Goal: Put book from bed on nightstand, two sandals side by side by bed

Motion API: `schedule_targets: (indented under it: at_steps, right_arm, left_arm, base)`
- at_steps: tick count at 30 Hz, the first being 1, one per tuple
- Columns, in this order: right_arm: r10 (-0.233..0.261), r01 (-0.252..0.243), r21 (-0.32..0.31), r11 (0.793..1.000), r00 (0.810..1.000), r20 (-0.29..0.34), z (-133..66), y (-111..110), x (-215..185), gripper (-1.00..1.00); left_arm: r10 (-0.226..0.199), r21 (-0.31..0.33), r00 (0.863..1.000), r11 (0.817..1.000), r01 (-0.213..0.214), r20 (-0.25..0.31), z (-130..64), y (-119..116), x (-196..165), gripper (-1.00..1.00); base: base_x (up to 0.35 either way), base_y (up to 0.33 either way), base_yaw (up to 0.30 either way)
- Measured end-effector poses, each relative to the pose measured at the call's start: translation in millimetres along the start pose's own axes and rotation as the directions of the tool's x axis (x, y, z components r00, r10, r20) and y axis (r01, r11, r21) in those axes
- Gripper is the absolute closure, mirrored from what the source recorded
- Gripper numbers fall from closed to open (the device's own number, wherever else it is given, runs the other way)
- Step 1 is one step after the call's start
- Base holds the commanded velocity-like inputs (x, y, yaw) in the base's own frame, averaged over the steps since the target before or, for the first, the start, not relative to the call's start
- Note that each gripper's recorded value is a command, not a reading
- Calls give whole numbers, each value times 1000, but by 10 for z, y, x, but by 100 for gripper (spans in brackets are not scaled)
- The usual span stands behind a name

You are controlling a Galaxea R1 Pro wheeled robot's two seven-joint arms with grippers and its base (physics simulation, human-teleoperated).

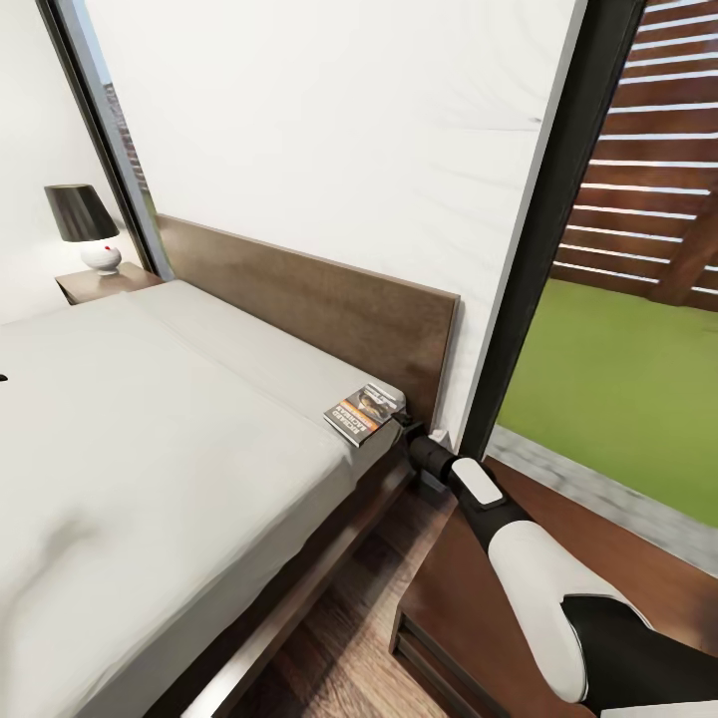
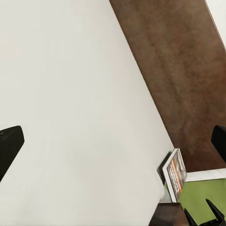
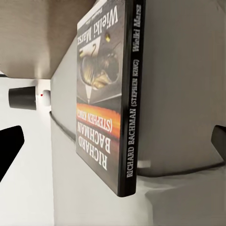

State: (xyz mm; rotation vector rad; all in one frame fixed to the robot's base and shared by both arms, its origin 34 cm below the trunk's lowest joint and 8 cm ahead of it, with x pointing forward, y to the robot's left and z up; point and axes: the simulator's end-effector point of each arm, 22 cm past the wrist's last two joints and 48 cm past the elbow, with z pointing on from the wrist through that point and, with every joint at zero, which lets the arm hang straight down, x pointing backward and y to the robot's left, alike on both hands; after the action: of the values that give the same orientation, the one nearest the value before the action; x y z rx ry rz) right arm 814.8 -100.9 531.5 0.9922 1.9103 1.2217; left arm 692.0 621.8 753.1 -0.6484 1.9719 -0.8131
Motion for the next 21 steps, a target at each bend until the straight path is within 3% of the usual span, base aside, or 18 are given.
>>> schedule_targets:
  at_steps: [21]
  right_arm:
    - [0, 0, 1, 1000, 1000, -3, 0, -1, 8, -100]
  left_arm:
    - [-1, -1, 1000, 1000, 1, -4, 8, 2, 13, -100]
  base:
    - [0, 0, 0]
